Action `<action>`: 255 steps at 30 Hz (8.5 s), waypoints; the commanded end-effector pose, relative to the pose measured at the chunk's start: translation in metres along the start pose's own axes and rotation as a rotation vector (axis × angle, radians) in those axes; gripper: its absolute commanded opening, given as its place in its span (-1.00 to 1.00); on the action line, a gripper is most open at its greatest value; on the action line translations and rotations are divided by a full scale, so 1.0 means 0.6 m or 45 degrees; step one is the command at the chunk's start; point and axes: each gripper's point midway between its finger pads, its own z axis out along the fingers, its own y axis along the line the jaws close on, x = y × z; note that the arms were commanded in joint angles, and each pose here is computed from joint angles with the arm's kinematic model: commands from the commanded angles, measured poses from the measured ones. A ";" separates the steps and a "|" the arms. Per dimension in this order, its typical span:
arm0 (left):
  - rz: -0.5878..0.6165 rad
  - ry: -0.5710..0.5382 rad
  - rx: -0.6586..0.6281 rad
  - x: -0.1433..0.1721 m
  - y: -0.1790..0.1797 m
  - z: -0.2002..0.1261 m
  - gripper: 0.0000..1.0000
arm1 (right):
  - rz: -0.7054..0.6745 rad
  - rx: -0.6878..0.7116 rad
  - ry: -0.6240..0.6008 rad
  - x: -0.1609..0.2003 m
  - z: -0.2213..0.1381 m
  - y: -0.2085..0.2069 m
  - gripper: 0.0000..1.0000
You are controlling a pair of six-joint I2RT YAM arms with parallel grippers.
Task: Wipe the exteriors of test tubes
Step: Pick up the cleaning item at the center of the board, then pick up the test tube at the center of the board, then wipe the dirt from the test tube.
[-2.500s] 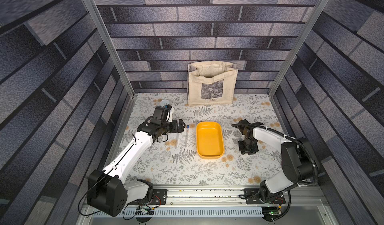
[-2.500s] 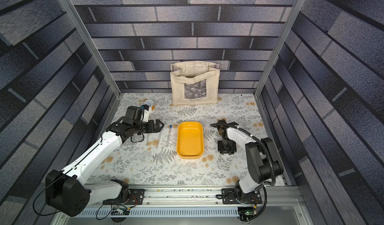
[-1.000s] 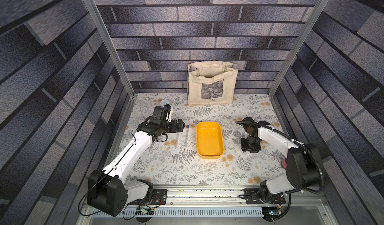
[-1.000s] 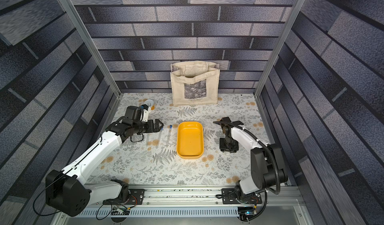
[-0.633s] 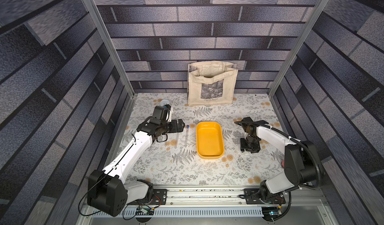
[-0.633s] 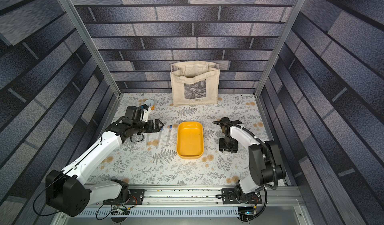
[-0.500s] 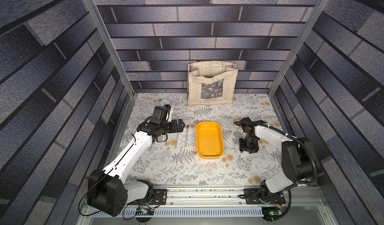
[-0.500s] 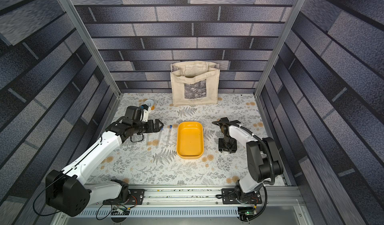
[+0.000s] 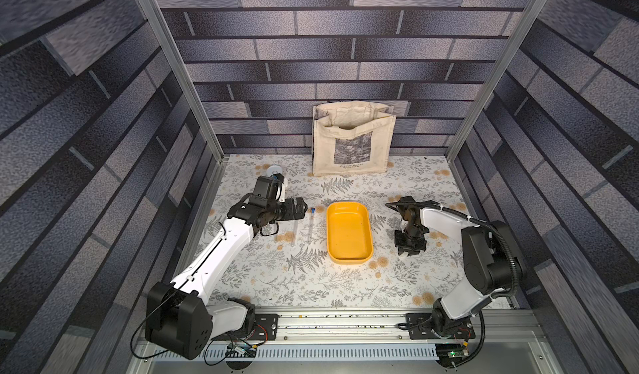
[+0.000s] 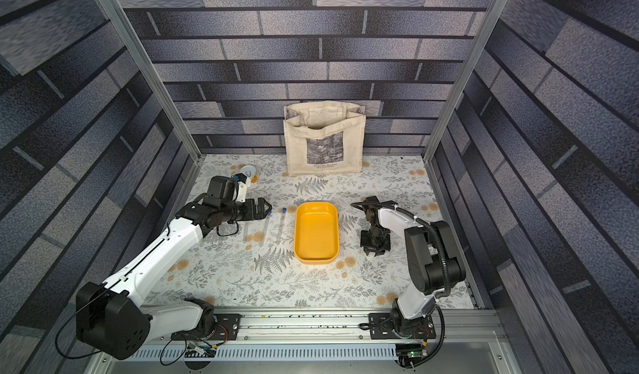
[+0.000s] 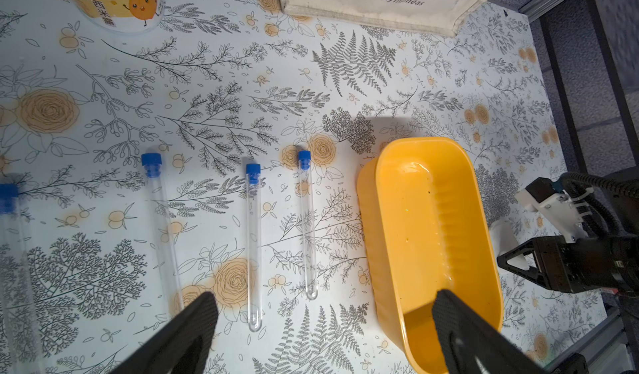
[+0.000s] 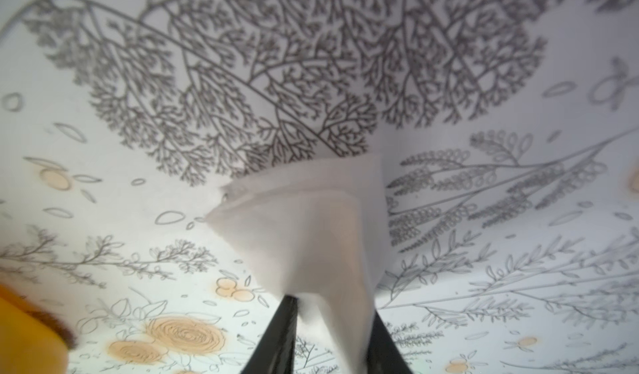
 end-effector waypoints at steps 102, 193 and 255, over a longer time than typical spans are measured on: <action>0.116 0.601 -0.496 0.018 0.041 0.299 -0.03 | -0.312 -0.345 -0.174 0.140 -0.146 0.084 -1.00; 0.117 0.352 0.621 -0.009 -0.262 0.116 -0.76 | -0.950 -0.675 -0.607 0.073 -0.193 0.364 -1.00; 0.089 0.378 0.685 0.000 -0.277 0.118 -0.70 | -1.132 -0.638 -0.779 0.131 -0.173 0.370 -1.00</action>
